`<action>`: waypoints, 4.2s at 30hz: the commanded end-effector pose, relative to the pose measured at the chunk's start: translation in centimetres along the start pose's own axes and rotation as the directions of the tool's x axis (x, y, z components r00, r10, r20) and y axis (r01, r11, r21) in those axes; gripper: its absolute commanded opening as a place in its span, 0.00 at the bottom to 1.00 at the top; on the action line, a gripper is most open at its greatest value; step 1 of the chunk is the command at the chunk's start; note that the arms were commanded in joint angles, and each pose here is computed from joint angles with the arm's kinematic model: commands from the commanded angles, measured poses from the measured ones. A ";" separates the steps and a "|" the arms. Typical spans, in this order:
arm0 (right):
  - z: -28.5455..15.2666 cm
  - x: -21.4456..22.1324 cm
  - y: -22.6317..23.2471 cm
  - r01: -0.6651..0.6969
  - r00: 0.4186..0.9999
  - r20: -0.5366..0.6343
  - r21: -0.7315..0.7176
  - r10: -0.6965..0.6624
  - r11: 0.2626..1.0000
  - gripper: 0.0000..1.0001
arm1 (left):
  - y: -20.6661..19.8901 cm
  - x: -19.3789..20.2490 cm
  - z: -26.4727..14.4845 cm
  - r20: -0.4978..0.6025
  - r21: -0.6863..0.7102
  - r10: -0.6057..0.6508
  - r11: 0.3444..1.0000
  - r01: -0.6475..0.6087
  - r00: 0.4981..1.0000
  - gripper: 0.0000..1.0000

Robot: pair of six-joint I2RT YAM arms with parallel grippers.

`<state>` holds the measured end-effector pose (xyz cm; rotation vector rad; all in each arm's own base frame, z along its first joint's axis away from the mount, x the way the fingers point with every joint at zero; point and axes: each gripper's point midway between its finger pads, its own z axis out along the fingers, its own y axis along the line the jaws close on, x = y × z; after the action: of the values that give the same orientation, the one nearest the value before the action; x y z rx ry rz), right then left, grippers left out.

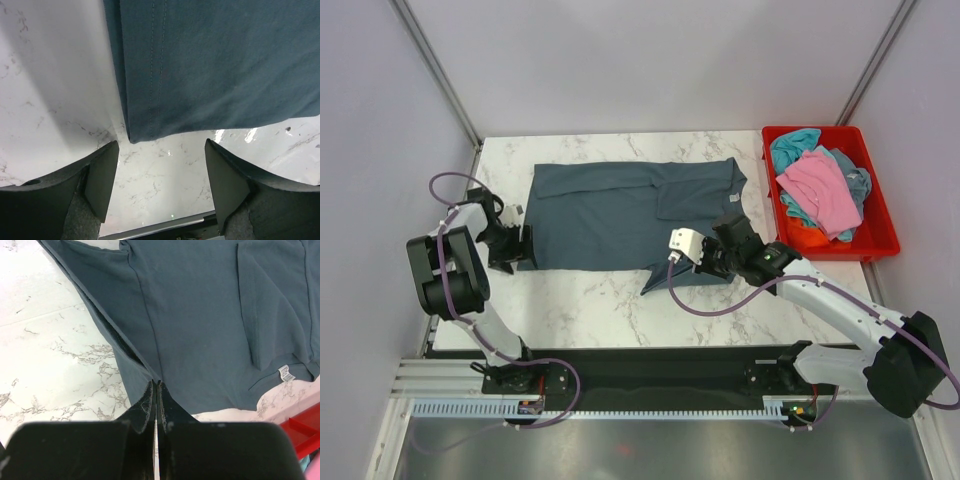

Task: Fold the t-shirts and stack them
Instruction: Fold the tshirt

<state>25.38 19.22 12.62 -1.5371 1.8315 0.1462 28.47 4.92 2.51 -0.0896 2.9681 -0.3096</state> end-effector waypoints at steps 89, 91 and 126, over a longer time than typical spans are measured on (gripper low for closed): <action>6.2 -1.7 -34.0 -0.398 0.913 0.201 0.627 0.355 0.670 0.00 | -3.3 -24.9 -2.4 0.322 -0.090 0.247 0.969 -0.230 0.914 0.02; 6.8 -1.3 -34.4 -0.398 0.913 0.198 0.630 0.358 0.667 0.00 | -3.0 -25.2 -2.0 0.321 -0.096 0.245 0.969 -0.226 0.915 0.02; 9.9 0.0 -36.7 -0.440 0.891 0.235 0.654 0.387 0.616 0.00 | -2.0 -21.1 -1.8 0.268 -0.098 0.160 0.986 -0.138 0.950 0.80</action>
<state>61.35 14.12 15.10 -0.6247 1.9230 -0.2725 49.53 4.94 7.45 0.1184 2.6926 -0.1211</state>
